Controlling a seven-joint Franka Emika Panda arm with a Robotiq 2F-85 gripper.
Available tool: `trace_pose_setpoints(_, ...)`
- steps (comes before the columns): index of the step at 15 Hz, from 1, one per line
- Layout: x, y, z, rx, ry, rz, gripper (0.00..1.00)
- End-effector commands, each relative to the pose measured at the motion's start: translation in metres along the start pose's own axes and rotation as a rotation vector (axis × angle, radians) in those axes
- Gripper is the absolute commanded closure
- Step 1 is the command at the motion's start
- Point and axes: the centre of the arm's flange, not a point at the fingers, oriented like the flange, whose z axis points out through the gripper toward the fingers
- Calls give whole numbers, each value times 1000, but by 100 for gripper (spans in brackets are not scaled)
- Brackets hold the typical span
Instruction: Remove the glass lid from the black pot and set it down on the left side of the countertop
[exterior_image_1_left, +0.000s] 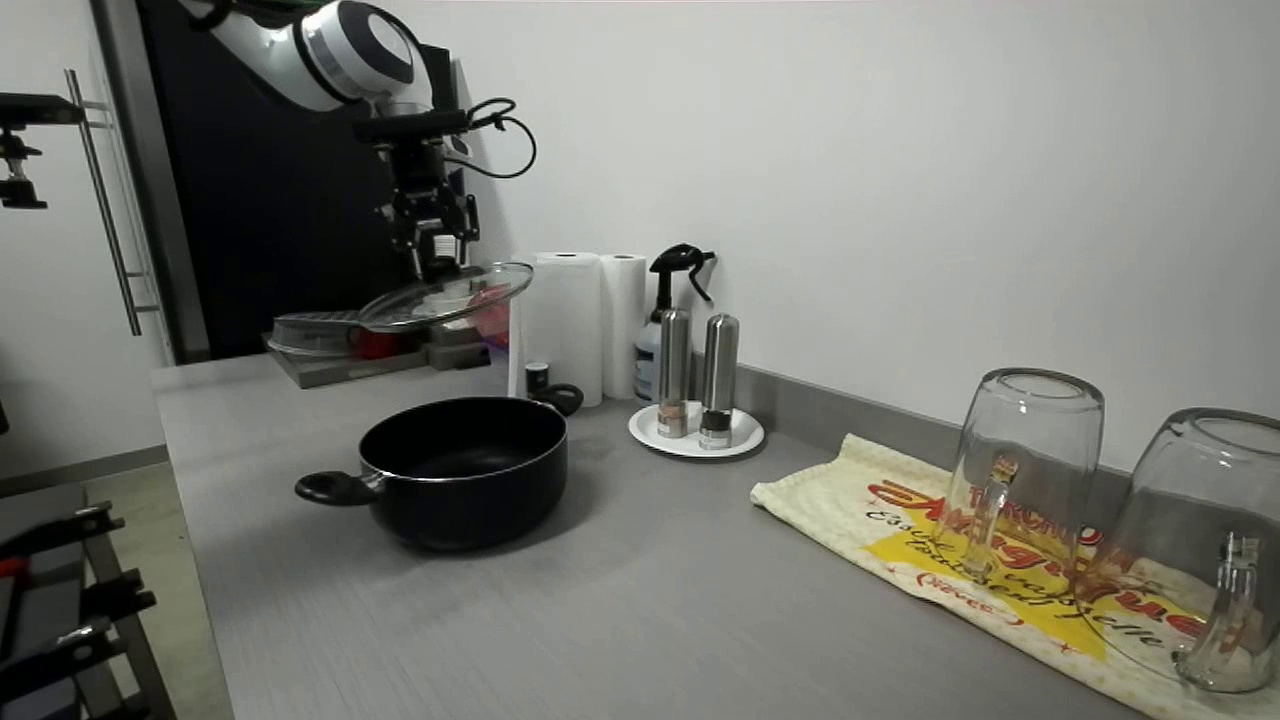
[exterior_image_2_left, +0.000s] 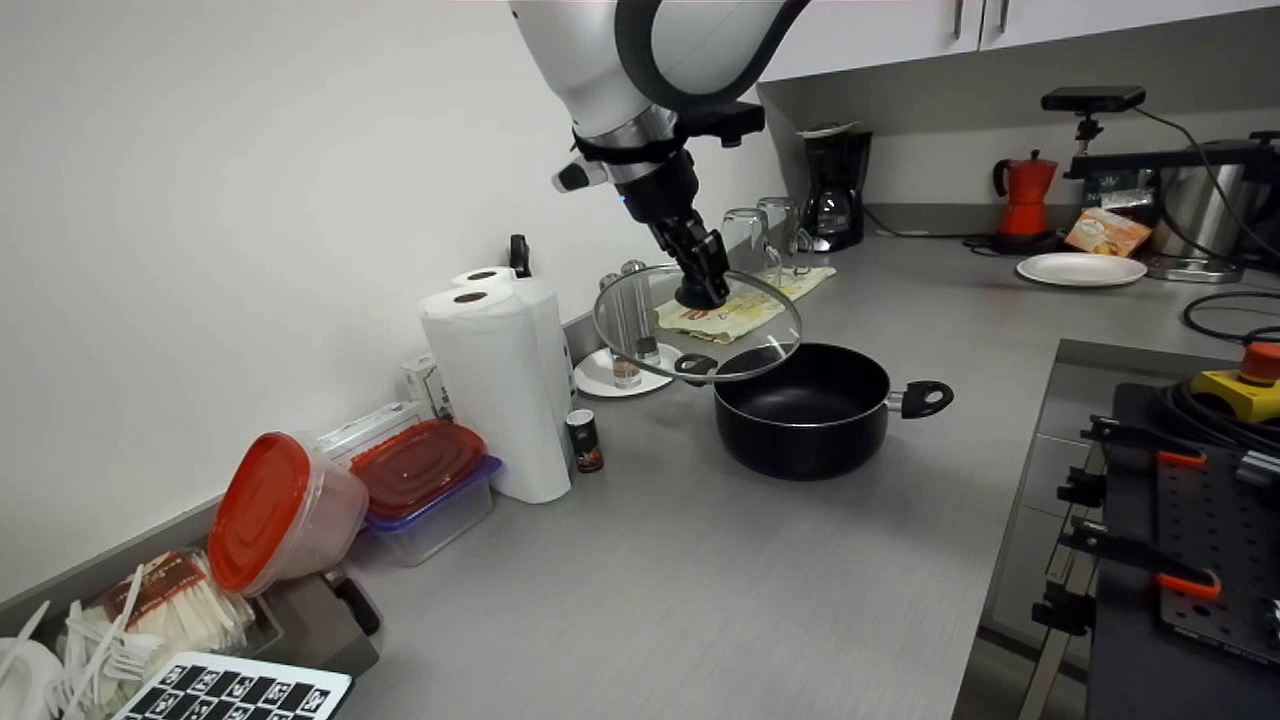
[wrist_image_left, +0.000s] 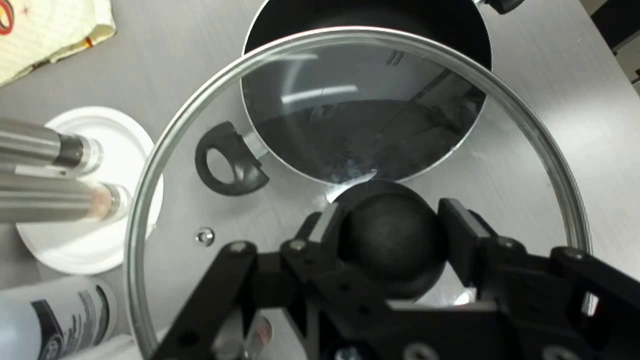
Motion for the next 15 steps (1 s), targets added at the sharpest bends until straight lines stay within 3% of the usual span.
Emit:
trace_pose_setpoints(1, 46, -29, -21, -74, -13, -123, 74)
trace_pose_setpoints(5, 96, -68, -6, -115, -36, -209, 74)
trace_pose_setpoints(15, 183, -135, 33, -34, -48, -385, 74)
